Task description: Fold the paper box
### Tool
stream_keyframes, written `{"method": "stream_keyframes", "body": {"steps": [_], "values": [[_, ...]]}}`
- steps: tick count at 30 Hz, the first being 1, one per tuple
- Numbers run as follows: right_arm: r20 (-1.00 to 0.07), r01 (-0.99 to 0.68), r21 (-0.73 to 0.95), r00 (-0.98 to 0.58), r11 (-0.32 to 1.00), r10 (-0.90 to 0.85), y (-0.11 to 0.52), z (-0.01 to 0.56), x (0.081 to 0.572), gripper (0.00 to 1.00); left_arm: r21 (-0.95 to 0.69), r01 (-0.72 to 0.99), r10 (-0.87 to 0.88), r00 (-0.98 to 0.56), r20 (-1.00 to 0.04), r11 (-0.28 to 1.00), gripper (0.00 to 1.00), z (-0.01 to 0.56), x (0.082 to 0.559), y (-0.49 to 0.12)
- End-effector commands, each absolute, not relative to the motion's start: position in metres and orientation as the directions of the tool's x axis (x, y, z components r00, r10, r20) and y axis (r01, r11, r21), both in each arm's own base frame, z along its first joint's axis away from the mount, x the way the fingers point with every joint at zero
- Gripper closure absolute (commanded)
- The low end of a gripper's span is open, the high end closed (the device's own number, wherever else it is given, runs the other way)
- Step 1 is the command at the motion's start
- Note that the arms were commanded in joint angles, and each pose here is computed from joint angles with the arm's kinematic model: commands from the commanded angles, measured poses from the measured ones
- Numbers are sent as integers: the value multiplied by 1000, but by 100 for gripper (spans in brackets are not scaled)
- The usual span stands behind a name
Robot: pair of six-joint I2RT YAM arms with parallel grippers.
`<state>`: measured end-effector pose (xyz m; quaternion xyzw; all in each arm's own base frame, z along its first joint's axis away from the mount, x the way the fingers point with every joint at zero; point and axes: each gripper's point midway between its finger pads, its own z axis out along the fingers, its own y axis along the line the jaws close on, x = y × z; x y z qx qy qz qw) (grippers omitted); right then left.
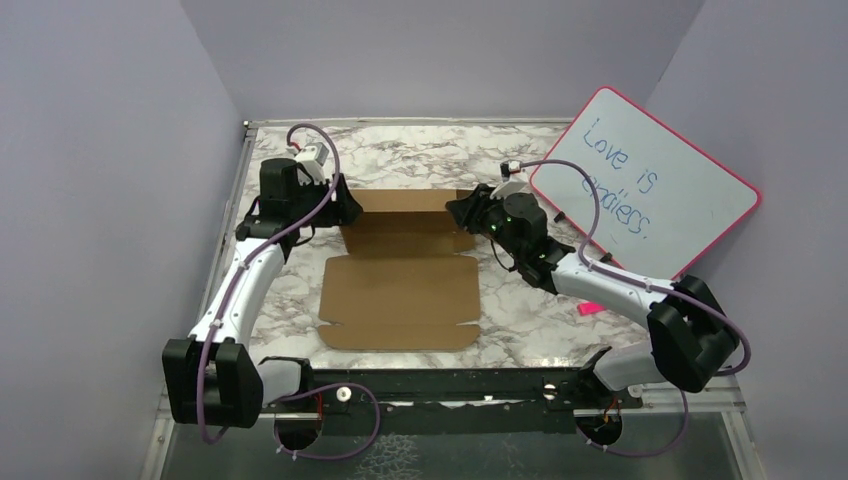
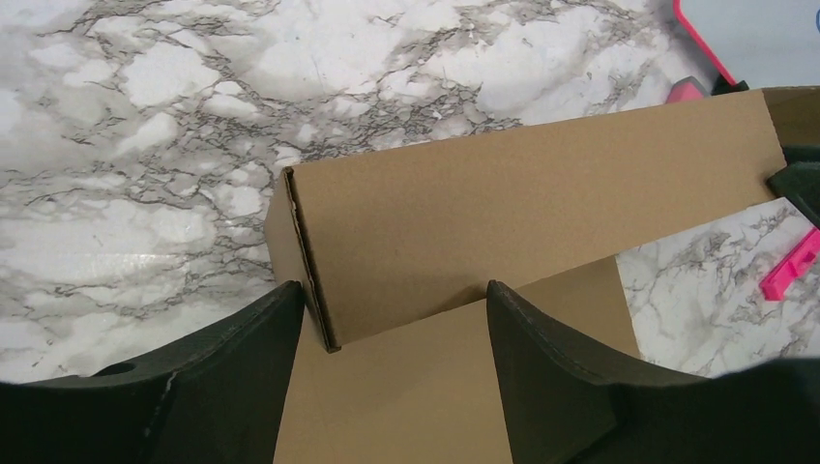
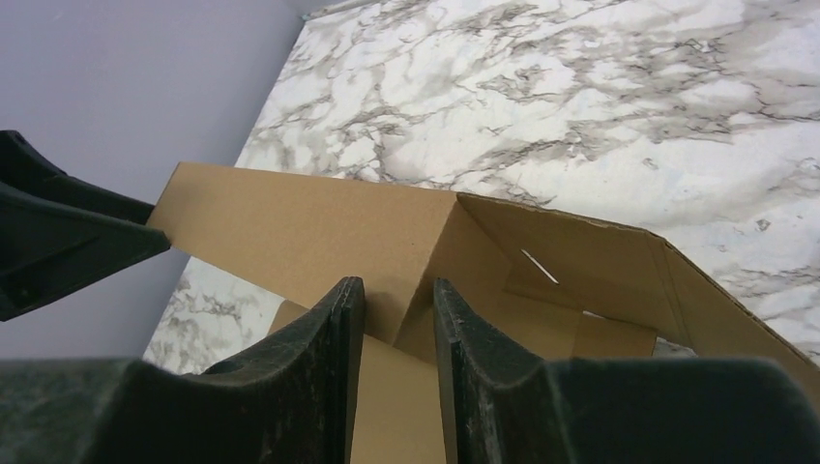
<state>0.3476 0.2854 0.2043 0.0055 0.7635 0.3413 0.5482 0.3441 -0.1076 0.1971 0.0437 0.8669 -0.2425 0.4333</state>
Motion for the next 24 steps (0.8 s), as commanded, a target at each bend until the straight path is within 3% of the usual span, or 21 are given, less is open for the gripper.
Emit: {"method": "stream_keyframes", "body": {"steps": [1,7,13,24], "values": [[-838,-459,537,-384,708,387,297,223,340,61,-343,271,-137,-570,-810,899,27,210,341,-94],[-920,-458,380,-274,804,279,268,237,339,47,-246,200,-121,-489,-864,948,19,228,341,-70],[-970,-438,222,-188,871,153,234,240,328,42,-216,180,-123,-421,-899,960,17,257,335,-63],[-988,-278,66,-152,958,24,182,211,337,39,-280,342,-106,-449,-887,897,18,259,291,-161]]}}
